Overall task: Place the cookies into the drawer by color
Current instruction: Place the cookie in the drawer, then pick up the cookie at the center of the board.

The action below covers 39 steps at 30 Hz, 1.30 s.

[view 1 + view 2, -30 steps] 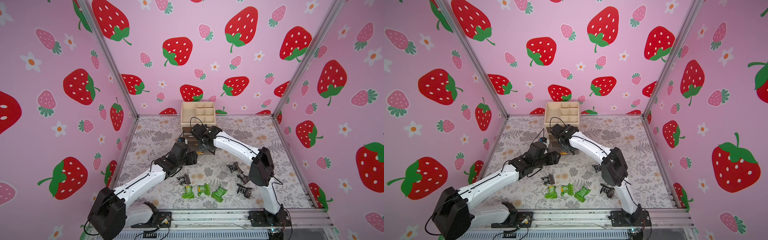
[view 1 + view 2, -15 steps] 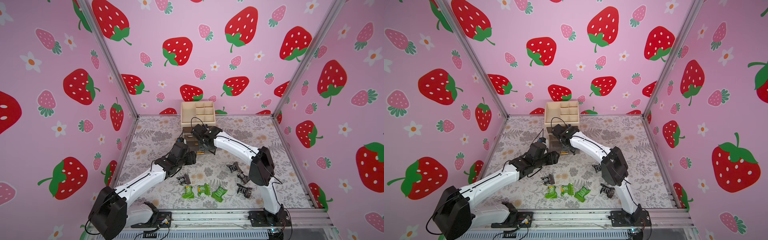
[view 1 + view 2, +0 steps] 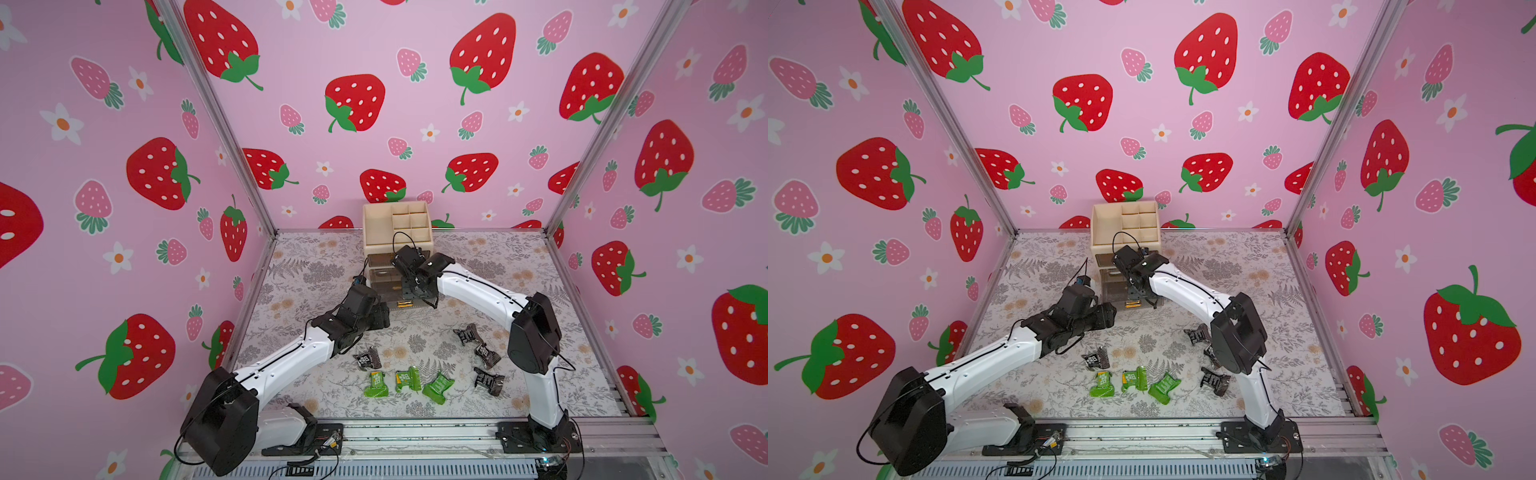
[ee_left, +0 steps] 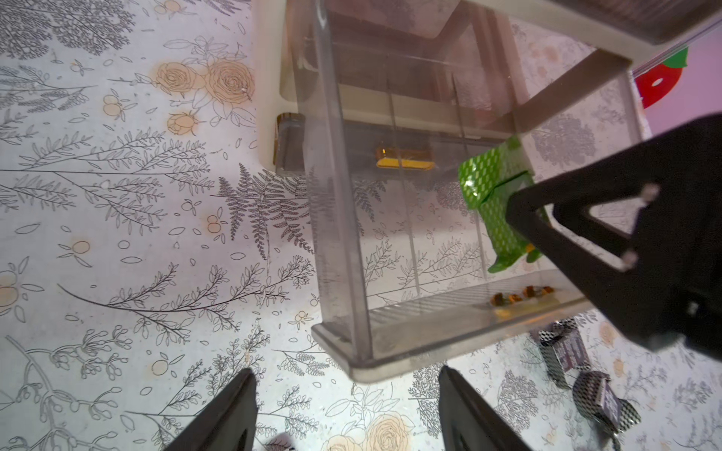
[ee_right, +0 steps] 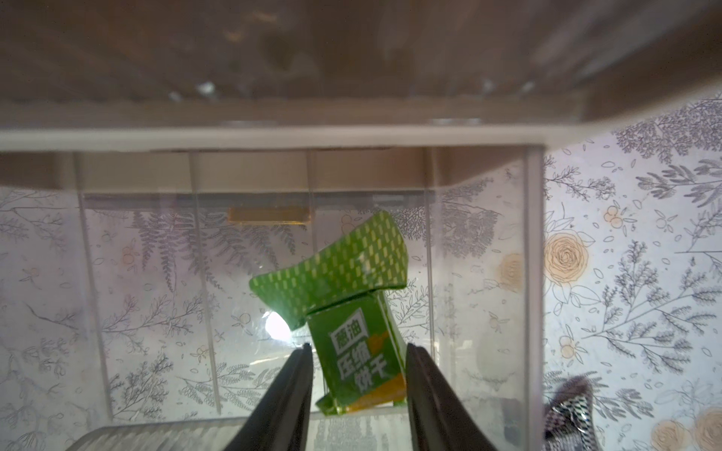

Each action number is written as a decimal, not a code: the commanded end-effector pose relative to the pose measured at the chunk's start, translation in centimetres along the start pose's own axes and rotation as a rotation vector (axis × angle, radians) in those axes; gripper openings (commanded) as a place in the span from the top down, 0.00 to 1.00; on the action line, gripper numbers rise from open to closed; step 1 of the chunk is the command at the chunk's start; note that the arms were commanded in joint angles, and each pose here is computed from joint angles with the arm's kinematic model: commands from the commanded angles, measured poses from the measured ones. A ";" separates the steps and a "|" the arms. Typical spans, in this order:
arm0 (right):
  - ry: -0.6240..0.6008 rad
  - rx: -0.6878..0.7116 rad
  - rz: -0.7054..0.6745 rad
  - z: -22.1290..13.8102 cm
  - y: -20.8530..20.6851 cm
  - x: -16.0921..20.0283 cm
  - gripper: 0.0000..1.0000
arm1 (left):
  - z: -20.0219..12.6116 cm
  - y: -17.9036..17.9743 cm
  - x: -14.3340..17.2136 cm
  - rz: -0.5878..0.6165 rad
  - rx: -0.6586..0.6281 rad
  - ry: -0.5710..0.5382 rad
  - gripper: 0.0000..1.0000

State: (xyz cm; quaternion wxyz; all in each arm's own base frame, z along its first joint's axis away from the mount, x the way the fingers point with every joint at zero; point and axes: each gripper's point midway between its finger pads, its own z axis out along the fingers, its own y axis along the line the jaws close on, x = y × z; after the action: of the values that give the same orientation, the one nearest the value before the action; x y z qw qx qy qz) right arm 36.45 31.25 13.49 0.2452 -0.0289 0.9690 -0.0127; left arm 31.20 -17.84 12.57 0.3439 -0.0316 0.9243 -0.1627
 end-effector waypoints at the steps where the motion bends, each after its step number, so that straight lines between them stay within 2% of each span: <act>1: 0.089 0.084 -0.011 1.3 -1.6 1.7 0.56 | 0.0 0.6 -1.0 0.011 -0.042 -0.016 0.24; 6: 0.076 0.075 -0.025 0.9 -1.3 1.1 0.56 | 0.3 0.7 -1.2 0.013 -0.055 -0.013 0.24; 10: 0.040 0.017 -0.038 -0.5 -0.2 0.4 0.56 | 0.3 1.4 -1.7 0.003 -0.079 -0.016 0.24; 20: -0.120 -0.285 -0.011 -6.2 2.0 -0.9 0.49 | -1.1 2.3 -2.9 -0.024 -0.090 -0.048 0.25; 25: -0.153 -0.357 -0.014 -8.0 1.3 -0.1 0.49 | -2.4 2.0 -2.4 -0.043 -0.046 -0.043 0.26; 30: -0.171 -0.412 -0.018 -9.4 -0.1 1.6 0.49 | -4.9 1.3 -0.6 -0.055 0.023 -0.010 0.26; 33: -0.171 -0.457 -0.031 -10.3 -0.9 3.1 0.44 | -6.2 0.9 1.5 -0.054 0.059 0.024 0.27; 39: -0.133 -0.535 -0.065 -10.5 -2.2 7.7 0.39 | -8.5 1.6 6.8 0.026 -0.021 0.121 0.26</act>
State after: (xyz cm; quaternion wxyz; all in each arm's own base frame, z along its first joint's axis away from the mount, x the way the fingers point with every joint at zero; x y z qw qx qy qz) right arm 26.42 28.16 18.96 0.2928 -0.1041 0.9287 0.2024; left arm 23.32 -16.90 16.35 0.3307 -0.0090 0.9224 -0.1995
